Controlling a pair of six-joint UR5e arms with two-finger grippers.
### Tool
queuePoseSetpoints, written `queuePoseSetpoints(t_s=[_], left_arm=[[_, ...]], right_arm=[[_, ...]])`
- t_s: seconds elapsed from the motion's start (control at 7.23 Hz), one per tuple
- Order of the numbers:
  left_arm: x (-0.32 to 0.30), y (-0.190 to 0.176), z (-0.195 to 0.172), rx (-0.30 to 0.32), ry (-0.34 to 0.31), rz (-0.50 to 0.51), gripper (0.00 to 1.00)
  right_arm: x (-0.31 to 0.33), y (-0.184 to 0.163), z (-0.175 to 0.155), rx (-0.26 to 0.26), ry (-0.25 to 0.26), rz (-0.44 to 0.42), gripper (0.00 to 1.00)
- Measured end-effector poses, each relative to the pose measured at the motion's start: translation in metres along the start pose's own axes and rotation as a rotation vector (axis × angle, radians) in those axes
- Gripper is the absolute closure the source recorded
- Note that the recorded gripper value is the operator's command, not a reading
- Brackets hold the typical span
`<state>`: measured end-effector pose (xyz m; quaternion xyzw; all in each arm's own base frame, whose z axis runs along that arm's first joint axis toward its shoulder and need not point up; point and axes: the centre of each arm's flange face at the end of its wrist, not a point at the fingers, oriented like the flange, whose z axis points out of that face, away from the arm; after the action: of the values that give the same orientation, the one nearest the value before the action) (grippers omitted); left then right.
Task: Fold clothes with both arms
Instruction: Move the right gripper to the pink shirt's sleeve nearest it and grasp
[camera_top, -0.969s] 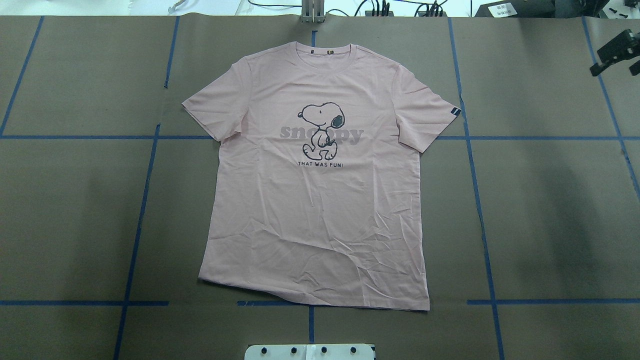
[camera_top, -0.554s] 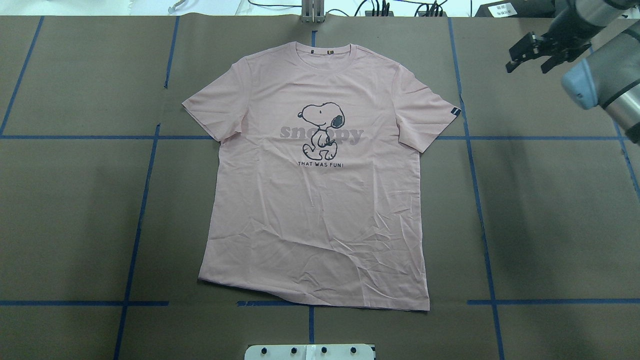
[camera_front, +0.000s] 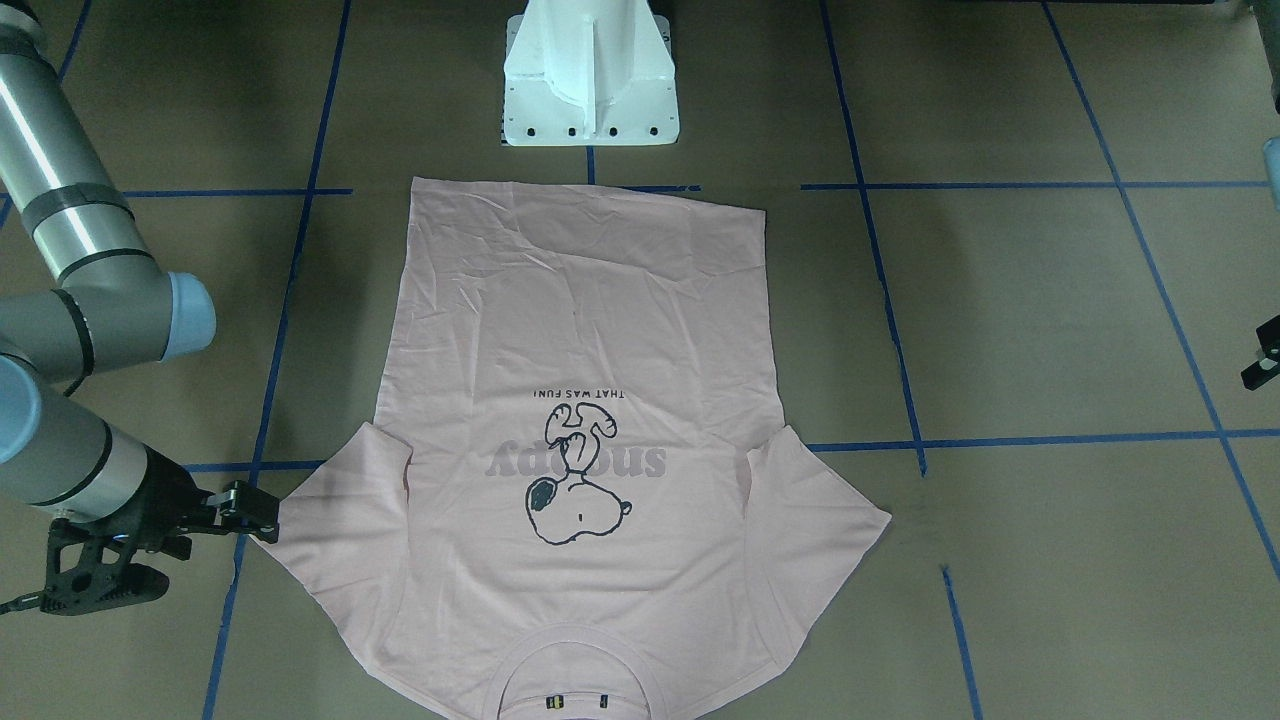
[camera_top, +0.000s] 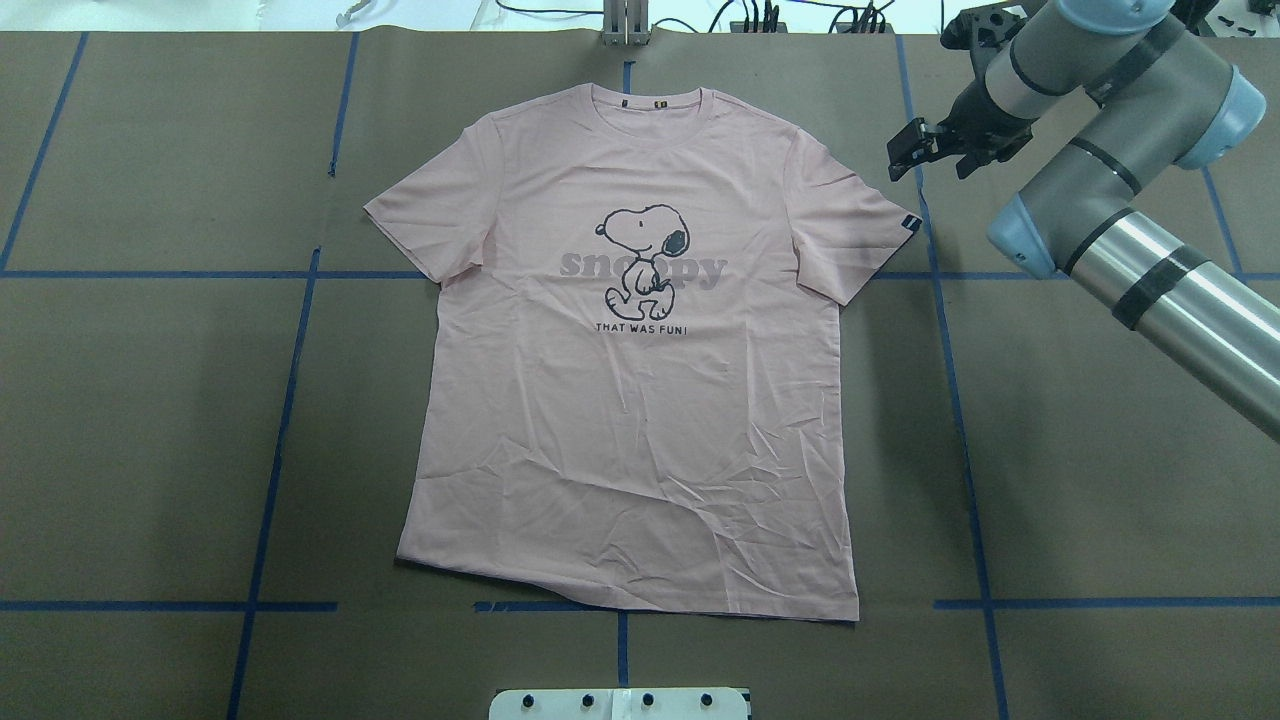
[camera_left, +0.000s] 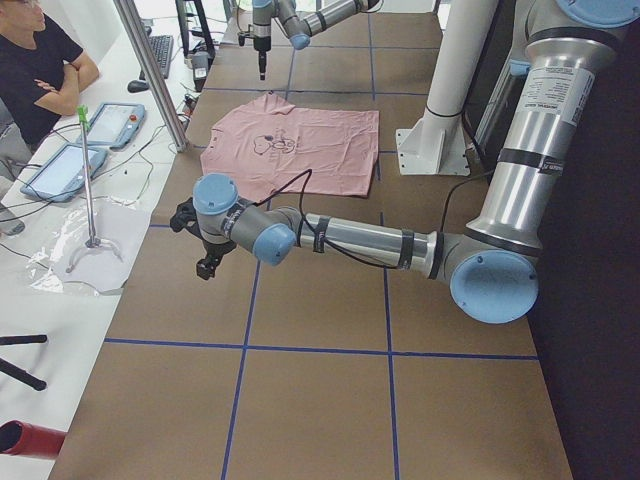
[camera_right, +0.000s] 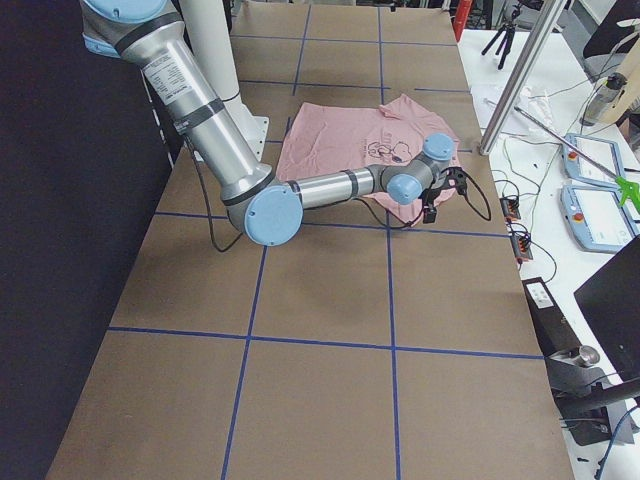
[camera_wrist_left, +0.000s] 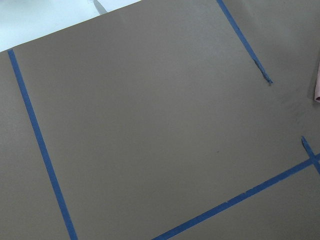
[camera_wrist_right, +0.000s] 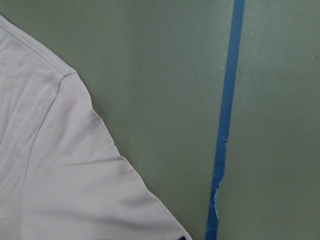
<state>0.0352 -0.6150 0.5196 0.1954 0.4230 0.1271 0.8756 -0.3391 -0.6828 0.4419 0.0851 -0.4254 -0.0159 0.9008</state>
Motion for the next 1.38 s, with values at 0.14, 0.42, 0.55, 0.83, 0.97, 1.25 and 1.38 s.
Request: queuePoseSetpoints(t_s=[0.14,0.42,0.55,0.83,0.97,1.25,1.38], left_arm=[[0.002,-0.002,0.0,0.001,0.003,-0.012,0.0],[0.005,-0.005,-0.002,0.006,0.009,-0.025,0.0],[0.007,-0.005,-0.002,0.007,0.012,-0.028,0.0],[0.009,-0.006,-0.004,0.01,0.015,-0.028,0.0],[0.01,-0.007,-0.004,0.012,0.015,-0.026,0.0],[0.01,-0.008,-0.005,0.014,0.015,-0.025,0.0],[0.01,-0.008,-0.006,0.014,0.015,-0.025,0.0]], right_arm=[[-0.009,0.006,0.013,0.01,0.02,0.013,0.04],[-0.014,0.017,0.029,0.009,0.041,0.016,0.08],[-0.012,0.02,0.032,0.006,0.047,0.018,0.08],[-0.003,0.025,0.037,-0.003,0.057,0.024,0.22],[0.0,0.027,0.039,-0.006,0.061,0.026,0.27],[0.004,0.028,0.042,-0.013,0.067,0.031,0.71],[0.005,0.029,0.043,-0.015,0.068,0.032,0.98]])
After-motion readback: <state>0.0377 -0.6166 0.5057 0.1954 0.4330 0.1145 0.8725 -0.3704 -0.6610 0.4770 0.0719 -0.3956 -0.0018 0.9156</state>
